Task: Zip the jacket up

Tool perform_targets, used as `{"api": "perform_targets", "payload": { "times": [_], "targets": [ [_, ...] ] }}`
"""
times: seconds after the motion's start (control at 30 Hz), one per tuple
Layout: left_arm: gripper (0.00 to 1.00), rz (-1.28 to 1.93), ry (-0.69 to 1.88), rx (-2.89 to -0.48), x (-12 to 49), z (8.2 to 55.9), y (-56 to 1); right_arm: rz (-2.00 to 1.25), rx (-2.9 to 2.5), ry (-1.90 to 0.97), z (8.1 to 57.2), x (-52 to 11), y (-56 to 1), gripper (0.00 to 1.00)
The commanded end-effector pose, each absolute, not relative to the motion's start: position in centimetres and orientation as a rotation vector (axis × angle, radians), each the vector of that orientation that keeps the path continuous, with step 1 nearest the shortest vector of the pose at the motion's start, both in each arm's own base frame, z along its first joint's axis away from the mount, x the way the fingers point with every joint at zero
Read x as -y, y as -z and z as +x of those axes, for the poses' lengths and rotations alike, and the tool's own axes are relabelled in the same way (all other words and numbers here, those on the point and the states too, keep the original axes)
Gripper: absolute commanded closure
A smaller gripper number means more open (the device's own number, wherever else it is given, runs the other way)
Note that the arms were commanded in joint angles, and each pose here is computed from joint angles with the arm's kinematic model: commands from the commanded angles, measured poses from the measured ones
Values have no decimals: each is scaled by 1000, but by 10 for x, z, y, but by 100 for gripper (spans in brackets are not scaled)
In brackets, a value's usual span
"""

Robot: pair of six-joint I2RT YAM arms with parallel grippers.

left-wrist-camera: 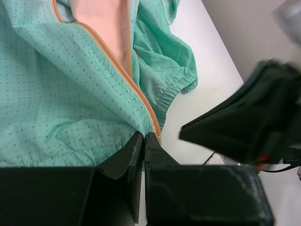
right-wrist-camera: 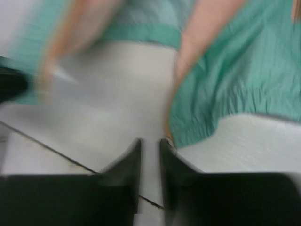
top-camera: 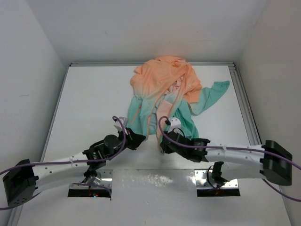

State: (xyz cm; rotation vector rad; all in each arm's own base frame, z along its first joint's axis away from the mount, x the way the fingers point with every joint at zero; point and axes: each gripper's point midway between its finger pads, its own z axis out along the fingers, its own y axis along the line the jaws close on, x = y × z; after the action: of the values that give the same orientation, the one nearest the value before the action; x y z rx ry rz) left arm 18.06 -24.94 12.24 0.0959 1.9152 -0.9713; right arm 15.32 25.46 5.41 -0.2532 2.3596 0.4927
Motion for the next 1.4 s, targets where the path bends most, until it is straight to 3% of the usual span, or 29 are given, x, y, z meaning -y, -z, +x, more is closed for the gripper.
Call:
{"api": "perform_targets", "payload": {
  "times": [0.0, 0.17, 0.2, 0.23, 0.3, 0.43, 0.87, 1.37],
  "targets": [
    [100, 71, 993, -1845, 248, 186, -137, -123, -2168, -717, 172, -285, -131, 100],
    [100, 56, 984, -1766, 248, 195, -162, 30, -2018, -1141, 182, -312, -199, 99],
    [100, 55, 986, -1741, 249, 198, -172, 31, -2035, -1250, 185, -314, -203, 92],
    [100, 56, 984, -1729, 250, 199, -177, 44, -2025, -1324, 187, -317, -208, 72],
    [100, 54, 985, -1687, 248, 201, -191, 65, -2006, -1420, 196, -324, -216, 57],
    [100, 36, 1014, -1617, 247, 202, -214, 36, -2012, -1447, 196, -333, -221, 51],
    [100, 61, 1083, -1583, 253, 195, -220, 79, -2016, -1487, 203, -344, -214, 63],
    [100, 94, 1138, -1602, 257, 185, -212, 193, -1898, -1512, 216, -336, -208, 91]
  ]
}}
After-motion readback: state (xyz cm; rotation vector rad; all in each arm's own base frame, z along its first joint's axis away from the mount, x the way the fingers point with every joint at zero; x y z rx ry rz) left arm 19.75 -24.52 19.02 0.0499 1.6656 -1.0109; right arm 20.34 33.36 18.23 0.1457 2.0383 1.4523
